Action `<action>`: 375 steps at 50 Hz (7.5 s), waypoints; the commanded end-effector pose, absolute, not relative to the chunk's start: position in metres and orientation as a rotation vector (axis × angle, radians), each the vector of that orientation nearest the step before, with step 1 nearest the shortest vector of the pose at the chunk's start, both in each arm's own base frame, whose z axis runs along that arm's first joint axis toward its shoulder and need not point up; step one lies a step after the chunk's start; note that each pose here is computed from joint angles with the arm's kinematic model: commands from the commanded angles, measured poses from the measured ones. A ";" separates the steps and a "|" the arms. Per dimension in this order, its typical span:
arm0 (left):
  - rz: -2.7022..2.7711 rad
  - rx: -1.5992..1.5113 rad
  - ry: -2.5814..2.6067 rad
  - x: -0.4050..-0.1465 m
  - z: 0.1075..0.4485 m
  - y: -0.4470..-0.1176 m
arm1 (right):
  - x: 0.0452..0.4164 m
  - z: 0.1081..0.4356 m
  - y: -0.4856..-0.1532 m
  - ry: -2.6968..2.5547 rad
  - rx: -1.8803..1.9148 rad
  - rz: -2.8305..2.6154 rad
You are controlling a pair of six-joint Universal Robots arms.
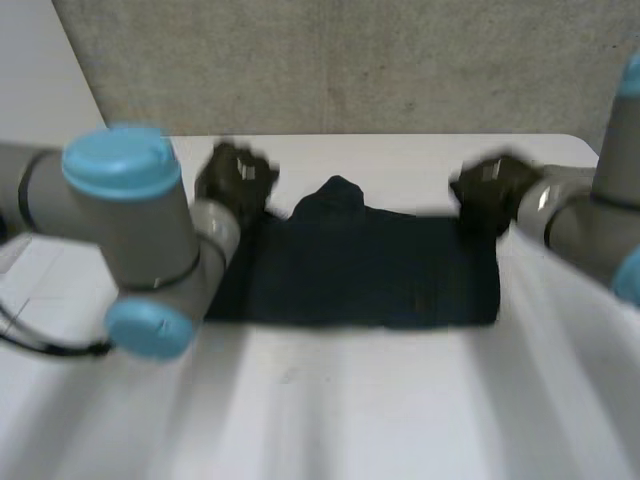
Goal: Fold the laundry.
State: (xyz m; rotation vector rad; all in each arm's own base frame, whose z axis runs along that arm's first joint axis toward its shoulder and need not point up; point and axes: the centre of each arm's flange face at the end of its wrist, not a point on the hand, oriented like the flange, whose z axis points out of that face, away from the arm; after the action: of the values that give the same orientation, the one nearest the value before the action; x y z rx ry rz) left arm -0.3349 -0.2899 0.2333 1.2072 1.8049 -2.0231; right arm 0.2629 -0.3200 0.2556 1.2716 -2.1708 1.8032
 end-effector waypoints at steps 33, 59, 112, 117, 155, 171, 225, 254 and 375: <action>-2.074 1.162 1.782 -0.323 0.169 -0.236 | 0.267 0.176 -0.300 -2.260 1.270 1.809; -1.384 1.519 2.229 -0.263 0.154 -0.082 | 0.205 0.178 -0.190 -2.329 1.703 1.057; -1.914 1.285 2.329 -0.303 0.123 -0.345 | 0.199 0.168 -0.197 -2.426 1.404 1.467; -1.931 1.280 2.345 -0.307 0.123 -0.344 | 0.198 0.166 -0.198 -2.422 1.398 1.474; -1.680 1.085 2.001 -0.320 0.136 -0.282 | 0.198 0.163 -0.196 -2.427 1.400 1.469; -1.682 1.213 1.796 -0.330 0.130 -0.274 | 0.199 0.161 -0.195 -2.430 1.404 1.467; -1.381 1.011 2.808 -0.260 0.160 -0.152 | 0.208 0.151 -0.249 -2.527 1.167 1.627; -1.522 1.048 2.665 -0.275 0.154 -0.185 | 0.205 0.211 -0.199 -2.576 1.383 1.473; -1.458 1.274 2.106 -0.255 0.157 -0.187 | 0.258 0.171 -0.246 -2.255 1.563 1.454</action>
State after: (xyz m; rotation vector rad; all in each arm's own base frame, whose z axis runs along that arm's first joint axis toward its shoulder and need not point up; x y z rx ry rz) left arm -0.2691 -0.2167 0.1498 1.1974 2.0561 -1.6040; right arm 0.2736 -0.2758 0.1692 1.5208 -2.1629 1.5981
